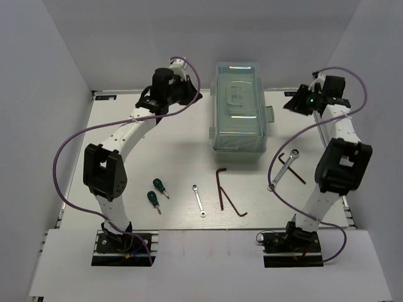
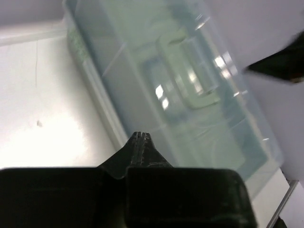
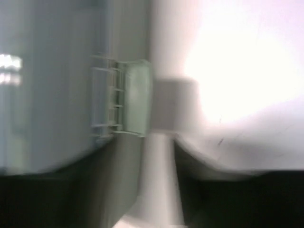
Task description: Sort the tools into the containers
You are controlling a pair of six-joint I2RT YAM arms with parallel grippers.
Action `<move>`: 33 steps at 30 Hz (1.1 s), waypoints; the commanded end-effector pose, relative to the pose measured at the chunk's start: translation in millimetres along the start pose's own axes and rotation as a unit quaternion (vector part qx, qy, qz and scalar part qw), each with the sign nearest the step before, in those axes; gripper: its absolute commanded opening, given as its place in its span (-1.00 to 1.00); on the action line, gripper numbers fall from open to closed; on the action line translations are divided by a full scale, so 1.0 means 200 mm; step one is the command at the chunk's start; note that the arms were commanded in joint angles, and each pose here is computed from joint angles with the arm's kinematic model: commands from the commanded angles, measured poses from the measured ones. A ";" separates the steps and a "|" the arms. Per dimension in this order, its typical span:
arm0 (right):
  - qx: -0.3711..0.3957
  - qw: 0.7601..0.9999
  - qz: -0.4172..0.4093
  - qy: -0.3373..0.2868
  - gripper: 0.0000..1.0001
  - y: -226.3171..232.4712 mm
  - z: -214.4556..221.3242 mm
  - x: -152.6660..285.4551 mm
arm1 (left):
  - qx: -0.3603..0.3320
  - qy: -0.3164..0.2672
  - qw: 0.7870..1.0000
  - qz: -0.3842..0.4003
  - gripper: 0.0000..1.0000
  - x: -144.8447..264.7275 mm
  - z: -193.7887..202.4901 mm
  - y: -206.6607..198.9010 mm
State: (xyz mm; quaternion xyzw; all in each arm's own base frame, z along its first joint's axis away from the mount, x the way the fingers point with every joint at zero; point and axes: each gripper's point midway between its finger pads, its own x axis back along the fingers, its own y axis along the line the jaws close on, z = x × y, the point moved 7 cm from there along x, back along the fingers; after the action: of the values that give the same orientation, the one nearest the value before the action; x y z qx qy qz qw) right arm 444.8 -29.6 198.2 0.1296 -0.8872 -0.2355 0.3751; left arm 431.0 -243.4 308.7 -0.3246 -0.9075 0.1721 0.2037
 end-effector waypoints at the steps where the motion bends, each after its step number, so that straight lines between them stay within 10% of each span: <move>1: 0.142 0.982 -0.013 -0.122 -0.40 0.31 -0.24 0.28 | 0.018 0.012 0.999 -0.036 -1.00 0.04 0.09 0.06; 3: 0.172 0.975 -0.065 -0.123 -1.00 0.50 -0.25 0.30 | 0.026 0.027 0.999 -0.028 -1.00 0.02 0.17 0.08; 8: 0.217 0.956 -0.173 -0.094 -0.99 0.95 -0.28 0.28 | 0.031 0.051 0.998 -0.009 -0.26 0.01 0.26 0.07; 14: 0.185 0.960 -0.203 -0.048 0.54 1.22 -0.22 0.09 | 0.050 0.075 0.996 0.023 0.07 -0.05 0.36 0.07; 33: 0.189 0.979 0.039 -0.070 0.57 1.36 0.08 -0.23 | 0.055 0.097 0.991 0.069 0.07 -0.12 0.50 0.01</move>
State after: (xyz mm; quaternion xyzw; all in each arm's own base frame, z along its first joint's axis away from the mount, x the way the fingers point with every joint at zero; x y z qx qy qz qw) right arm 442.8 238.4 308.3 0.2246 -0.9276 -0.0661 0.2911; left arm 406.2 -272.0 211.2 -0.3700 -0.8537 0.2011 0.3065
